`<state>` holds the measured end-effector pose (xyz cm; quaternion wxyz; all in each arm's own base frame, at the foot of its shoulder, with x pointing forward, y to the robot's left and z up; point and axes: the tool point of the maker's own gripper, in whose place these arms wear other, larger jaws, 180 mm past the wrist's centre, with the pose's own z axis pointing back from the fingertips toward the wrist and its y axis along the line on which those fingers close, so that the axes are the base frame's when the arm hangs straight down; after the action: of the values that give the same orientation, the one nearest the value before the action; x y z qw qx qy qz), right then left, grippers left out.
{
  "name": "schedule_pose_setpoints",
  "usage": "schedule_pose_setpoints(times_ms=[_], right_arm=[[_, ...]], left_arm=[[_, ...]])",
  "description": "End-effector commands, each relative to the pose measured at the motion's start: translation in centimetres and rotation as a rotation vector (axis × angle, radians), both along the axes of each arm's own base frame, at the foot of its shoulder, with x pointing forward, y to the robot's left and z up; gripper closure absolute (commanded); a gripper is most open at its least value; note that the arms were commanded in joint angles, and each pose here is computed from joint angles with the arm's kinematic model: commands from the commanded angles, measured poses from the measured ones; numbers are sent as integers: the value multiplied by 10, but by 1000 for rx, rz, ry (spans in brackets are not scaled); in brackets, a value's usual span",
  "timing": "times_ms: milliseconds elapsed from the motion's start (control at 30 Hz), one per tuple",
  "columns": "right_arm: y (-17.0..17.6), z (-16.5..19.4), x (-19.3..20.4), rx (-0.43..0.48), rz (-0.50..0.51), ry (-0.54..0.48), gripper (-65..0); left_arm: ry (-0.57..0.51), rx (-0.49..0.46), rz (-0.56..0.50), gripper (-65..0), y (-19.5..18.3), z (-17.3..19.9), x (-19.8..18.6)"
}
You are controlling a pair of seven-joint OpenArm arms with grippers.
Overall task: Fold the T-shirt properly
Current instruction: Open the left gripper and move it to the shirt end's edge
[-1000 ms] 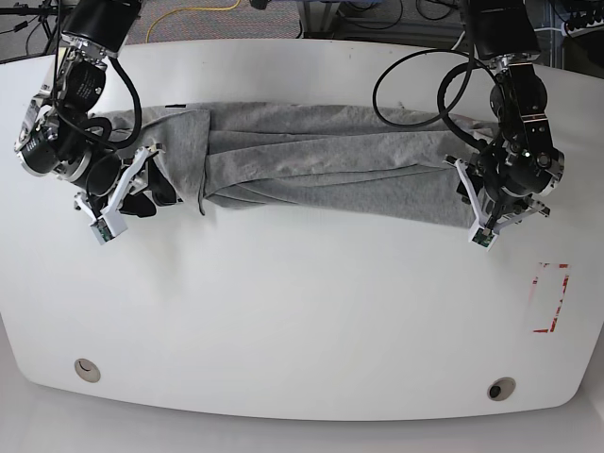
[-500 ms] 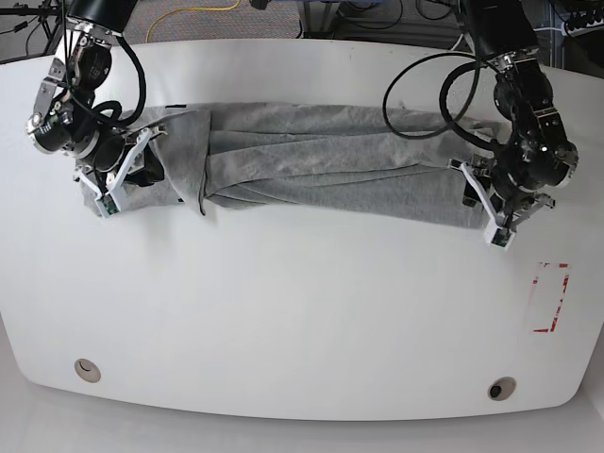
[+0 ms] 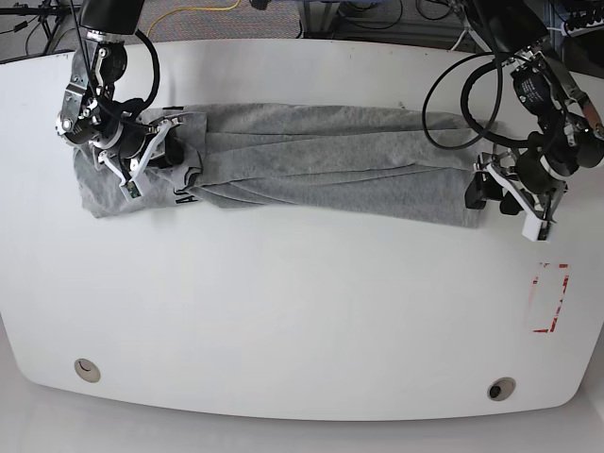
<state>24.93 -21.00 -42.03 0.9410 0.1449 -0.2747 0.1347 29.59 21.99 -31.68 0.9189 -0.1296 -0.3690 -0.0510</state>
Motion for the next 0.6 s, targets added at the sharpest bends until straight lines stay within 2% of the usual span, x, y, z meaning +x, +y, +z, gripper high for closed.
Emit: schedule_pose_setpoints(times_ms=[0,200,567], right_arm=[[-7,2,2,-33,2,-3,-132],[-7,2,2,-32,3,-3,-132],[-4,12,6,-42,16,-36,-130]], left_arm=[[-51,-43,22,-451,9,12,5],[-6,-184,85,-465,20,-11,-6],[133,-353,125,-467,31,-58,-19]])
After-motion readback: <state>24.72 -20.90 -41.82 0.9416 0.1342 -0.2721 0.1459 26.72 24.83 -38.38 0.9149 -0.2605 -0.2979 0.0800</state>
